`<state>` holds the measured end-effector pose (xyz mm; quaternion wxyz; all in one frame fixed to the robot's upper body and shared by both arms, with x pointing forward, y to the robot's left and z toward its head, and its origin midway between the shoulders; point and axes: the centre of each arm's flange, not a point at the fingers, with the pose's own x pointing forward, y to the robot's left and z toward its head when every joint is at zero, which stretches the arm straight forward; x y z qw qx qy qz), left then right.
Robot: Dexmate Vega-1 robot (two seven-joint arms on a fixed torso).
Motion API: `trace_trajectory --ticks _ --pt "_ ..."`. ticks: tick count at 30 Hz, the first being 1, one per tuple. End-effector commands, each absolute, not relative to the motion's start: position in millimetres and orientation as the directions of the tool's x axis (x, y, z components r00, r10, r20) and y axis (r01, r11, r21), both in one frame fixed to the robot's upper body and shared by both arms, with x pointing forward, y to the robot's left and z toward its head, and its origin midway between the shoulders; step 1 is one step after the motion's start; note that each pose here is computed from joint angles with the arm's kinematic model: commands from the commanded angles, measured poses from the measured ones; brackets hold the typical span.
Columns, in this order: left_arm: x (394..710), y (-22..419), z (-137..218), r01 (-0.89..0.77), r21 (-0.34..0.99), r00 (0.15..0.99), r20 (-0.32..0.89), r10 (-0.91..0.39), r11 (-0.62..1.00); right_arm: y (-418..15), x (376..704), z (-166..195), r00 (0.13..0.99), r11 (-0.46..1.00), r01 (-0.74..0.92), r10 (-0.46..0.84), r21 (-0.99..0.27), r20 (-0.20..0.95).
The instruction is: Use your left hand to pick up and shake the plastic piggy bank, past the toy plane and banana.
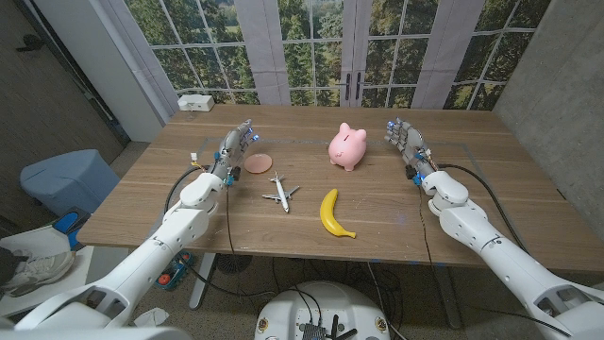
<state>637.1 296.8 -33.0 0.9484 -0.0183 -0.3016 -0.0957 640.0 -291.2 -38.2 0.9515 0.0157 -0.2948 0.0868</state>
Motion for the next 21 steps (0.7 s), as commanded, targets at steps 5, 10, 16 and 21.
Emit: trace_trajectory --ticks 5,10,16,21 --pt "610.9 307.1 -39.9 0.167 0.014 0.778 0.613 -0.141 0.986 -292.2 622.4 -56.3 0.822 0.991 -0.133 0.121 -0.018 0.556" --pt "610.5 305.8 -38.2 0.142 0.016 0.776 0.619 -0.122 0.990 -293.6 623.2 -57.1 0.825 0.991 -0.132 0.117 -0.013 0.553" --pt "607.4 300.5 -30.0 0.094 0.047 0.765 0.636 -0.102 0.994 -296.3 625.3 -61.0 0.835 0.993 -0.114 0.104 -0.015 0.540" --pt "603.1 291.4 -20.1 0.043 0.098 0.760 0.643 -0.096 0.994 -304.5 624.5 -65.6 0.837 0.995 -0.101 0.087 -0.003 0.540"
